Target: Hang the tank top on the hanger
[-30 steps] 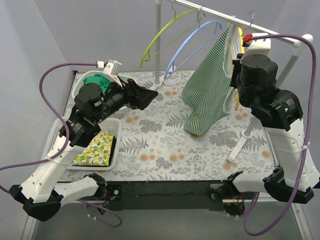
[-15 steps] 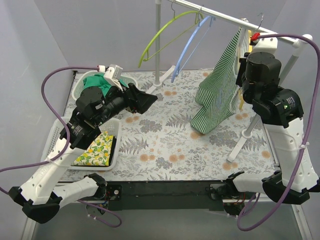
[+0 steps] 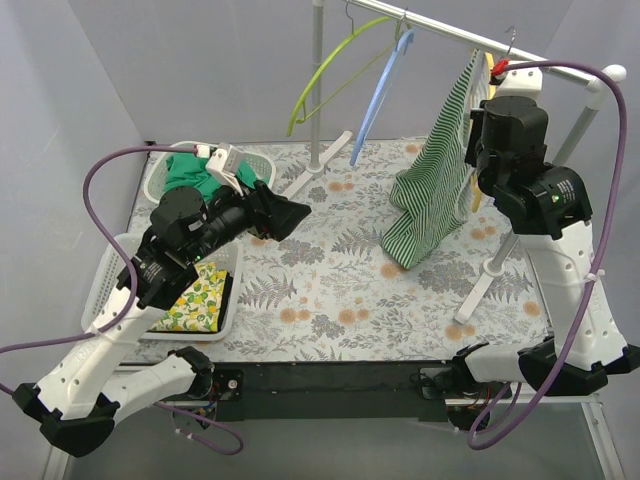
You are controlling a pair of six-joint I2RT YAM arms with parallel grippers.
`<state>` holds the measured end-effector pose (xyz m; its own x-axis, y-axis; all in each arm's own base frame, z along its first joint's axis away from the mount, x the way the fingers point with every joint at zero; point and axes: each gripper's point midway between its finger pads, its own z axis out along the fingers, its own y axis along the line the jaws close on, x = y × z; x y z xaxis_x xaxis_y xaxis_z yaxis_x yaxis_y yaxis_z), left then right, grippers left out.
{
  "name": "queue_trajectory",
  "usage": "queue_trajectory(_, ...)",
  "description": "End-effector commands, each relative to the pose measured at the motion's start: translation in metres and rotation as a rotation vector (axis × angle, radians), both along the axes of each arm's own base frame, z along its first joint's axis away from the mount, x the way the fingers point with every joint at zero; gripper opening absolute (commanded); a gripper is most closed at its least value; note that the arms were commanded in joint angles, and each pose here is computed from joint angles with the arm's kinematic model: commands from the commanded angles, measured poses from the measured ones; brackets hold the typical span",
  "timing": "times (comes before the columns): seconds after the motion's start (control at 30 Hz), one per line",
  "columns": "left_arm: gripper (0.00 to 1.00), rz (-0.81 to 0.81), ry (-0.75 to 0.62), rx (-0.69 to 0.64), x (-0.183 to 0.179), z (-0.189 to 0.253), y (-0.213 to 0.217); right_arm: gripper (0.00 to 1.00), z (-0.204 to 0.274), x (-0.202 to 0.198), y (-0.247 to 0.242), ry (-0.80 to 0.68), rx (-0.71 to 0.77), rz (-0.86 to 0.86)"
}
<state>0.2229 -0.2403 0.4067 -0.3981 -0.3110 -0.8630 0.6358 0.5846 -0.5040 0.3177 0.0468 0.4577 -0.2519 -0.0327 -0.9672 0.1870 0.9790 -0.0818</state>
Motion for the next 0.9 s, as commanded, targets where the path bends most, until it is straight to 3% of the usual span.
queue_trajectory(0.0, 0.71, -0.022, -0.009, -0.004, -0.009, 0.000, 0.003, 0.01, 0.022, 0.009, -0.002, -0.104, 0.068, -0.030)
queue_trajectory(0.3, 0.71, -0.024, -0.016, 0.006, -0.009, -0.002, 0.004, 0.01, -0.021, 0.008, 0.004, -0.024, 0.101, -0.019)
queue_trajectory(0.77, 0.71, -0.015, -0.019, 0.012, -0.009, -0.004, 0.006, 0.01, -0.023, -0.010, 0.013, -0.046, 0.149, 0.080)
queue_trajectory(0.87, 0.72, -0.011, -0.022, 0.010, -0.009, -0.002, 0.007, 0.07, -0.020, -0.013, 0.014, -0.056, 0.163, 0.098)
